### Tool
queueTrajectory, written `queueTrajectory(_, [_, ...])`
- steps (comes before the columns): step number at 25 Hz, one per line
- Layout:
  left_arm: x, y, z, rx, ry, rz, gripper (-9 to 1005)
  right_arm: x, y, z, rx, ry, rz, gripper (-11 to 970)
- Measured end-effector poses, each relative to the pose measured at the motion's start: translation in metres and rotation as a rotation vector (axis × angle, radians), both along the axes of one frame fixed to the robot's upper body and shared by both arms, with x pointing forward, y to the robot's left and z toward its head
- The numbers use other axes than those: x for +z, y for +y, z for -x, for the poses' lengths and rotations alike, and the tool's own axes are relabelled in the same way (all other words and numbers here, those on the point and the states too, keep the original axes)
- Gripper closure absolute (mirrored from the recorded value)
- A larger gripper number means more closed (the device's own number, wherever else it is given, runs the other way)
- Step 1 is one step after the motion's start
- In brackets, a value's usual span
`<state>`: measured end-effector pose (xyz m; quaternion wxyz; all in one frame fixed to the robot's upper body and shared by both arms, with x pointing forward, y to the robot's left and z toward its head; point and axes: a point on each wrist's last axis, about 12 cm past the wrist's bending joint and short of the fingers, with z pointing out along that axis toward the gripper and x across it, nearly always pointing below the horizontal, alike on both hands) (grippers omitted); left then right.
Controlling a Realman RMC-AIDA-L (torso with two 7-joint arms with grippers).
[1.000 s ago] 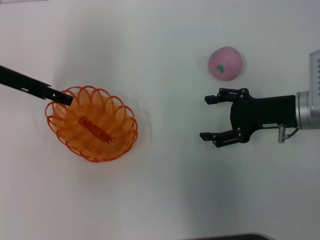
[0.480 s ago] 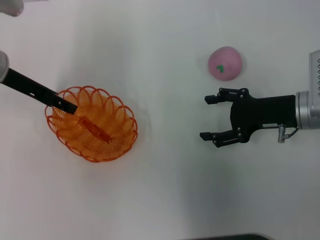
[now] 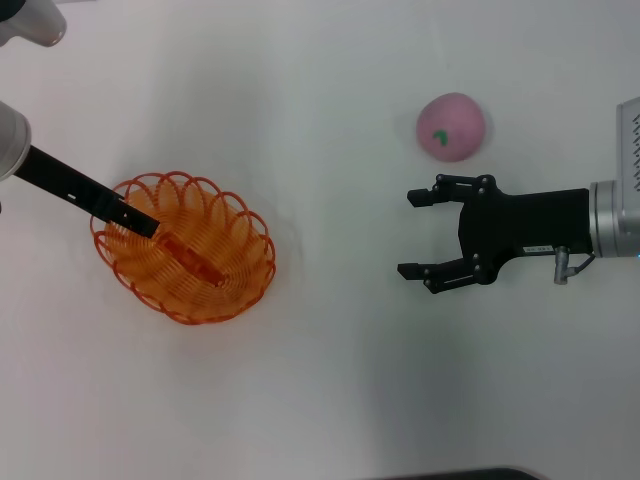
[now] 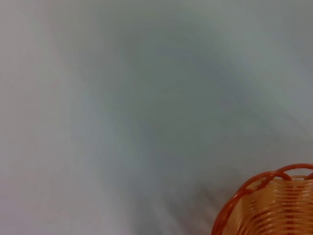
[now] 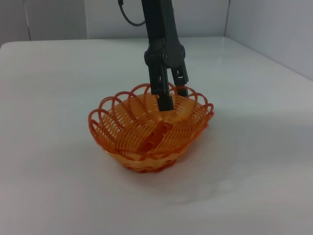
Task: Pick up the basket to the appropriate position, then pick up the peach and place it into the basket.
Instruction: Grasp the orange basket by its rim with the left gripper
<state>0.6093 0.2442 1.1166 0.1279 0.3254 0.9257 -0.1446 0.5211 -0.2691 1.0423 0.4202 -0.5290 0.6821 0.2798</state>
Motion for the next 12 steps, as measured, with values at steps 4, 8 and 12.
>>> queueTrajectory(4, [0.0002,0.0000,-0.0003,0.000,-0.002,-0.002,200,0.0000,0.0000,0.0000,0.000,0.000,0.000,35])
queueTrajectory(8, [0.0011,-0.0011,-0.0009,-0.006,-0.011,-0.005,271,0.0001,-0.0002,0.0000,-0.002,0.000,-0.001,36])
queueTrajectory(12, [0.0007,-0.0042,-0.0005,-0.025,-0.013,-0.016,400,-0.0002,-0.0006,0.0003,-0.004,0.000,-0.001,37])
